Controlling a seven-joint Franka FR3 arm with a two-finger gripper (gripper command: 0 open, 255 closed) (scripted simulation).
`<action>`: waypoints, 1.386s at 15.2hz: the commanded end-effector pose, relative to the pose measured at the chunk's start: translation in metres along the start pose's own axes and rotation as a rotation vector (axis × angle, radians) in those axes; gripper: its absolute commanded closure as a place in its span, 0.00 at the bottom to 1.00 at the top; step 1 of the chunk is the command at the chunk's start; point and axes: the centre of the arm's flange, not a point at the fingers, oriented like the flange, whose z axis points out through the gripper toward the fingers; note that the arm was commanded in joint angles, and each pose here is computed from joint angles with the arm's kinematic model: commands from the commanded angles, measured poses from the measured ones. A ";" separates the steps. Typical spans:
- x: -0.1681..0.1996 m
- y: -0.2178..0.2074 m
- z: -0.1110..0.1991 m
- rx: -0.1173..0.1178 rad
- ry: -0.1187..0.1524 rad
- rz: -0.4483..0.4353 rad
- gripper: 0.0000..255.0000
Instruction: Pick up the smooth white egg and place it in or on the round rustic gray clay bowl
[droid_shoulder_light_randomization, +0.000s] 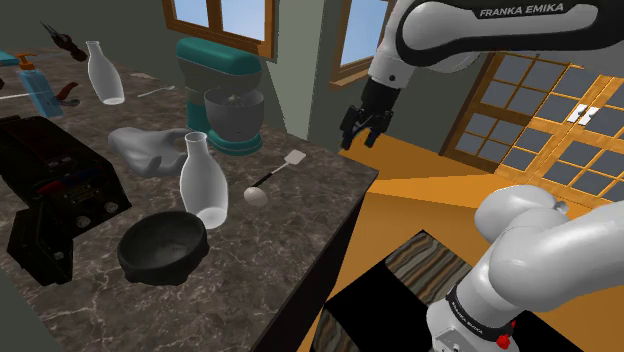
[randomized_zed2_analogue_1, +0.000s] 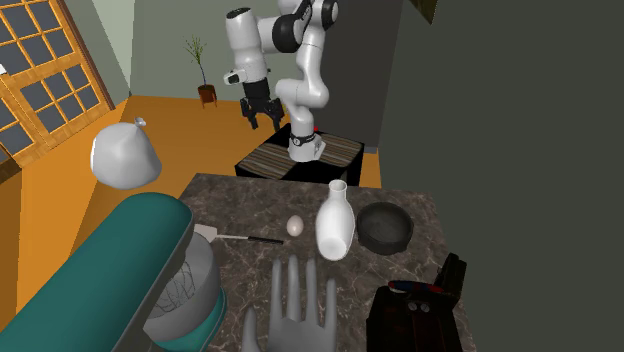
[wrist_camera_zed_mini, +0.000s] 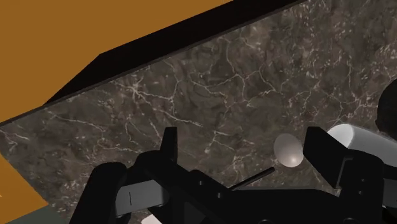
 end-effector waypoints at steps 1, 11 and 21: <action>0.013 -0.013 0.018 0.008 0.004 0.003 0.00; 0.082 -0.074 0.107 0.041 0.012 0.016 0.00; 0.153 -0.138 0.194 0.075 0.019 0.029 0.00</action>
